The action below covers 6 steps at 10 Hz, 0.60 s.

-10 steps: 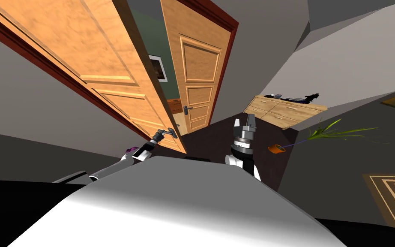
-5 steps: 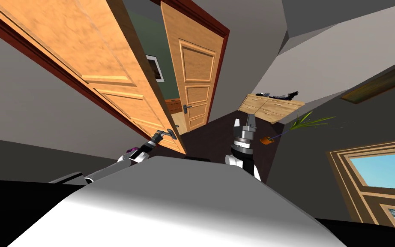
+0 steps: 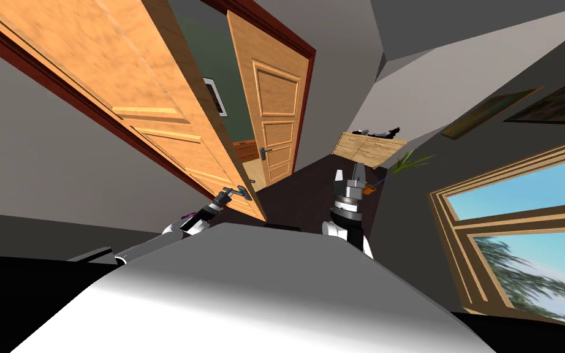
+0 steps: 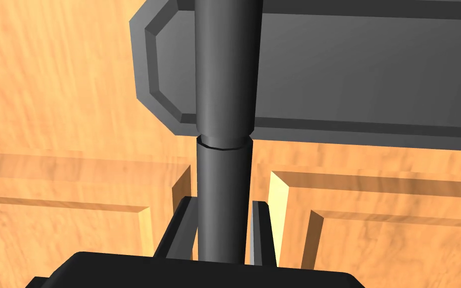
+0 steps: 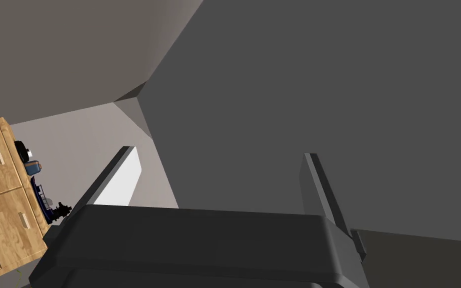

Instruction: Pull the door open

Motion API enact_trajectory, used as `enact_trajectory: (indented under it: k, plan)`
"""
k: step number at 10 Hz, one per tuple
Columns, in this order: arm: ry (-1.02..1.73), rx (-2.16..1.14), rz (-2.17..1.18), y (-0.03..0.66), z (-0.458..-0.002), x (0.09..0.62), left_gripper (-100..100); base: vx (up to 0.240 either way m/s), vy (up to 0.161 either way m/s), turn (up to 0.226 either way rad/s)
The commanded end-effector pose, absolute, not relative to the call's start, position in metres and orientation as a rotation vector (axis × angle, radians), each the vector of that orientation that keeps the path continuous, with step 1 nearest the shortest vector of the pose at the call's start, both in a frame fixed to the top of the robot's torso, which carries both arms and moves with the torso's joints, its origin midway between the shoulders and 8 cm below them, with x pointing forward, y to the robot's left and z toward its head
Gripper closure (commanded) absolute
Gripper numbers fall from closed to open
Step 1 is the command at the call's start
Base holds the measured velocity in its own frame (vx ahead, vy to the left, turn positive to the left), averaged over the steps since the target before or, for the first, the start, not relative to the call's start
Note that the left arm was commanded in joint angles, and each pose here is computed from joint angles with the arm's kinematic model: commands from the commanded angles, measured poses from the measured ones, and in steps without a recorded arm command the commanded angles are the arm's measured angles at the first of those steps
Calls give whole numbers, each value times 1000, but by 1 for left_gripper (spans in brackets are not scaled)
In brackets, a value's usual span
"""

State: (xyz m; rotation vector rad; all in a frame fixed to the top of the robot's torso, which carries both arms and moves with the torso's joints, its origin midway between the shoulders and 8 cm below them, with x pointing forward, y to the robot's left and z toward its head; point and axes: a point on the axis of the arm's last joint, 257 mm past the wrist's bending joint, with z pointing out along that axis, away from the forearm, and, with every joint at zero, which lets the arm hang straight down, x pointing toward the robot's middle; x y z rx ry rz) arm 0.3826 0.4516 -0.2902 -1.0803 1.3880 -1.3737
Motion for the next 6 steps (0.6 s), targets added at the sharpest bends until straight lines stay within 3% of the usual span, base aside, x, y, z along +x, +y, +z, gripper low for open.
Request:
enact_trajectory:
  k: [1, 4, 6]
  plan:
    - [1397, -1075, -1395, 446, -292, 376, 100, -191, 125, -186]
    - [1402, -1072, -1390, 451, -292, 372, 100, -151, 63, -105]
    - [1408, -1067, -1399, 451, -292, 366, 100, -218, 87, -185]
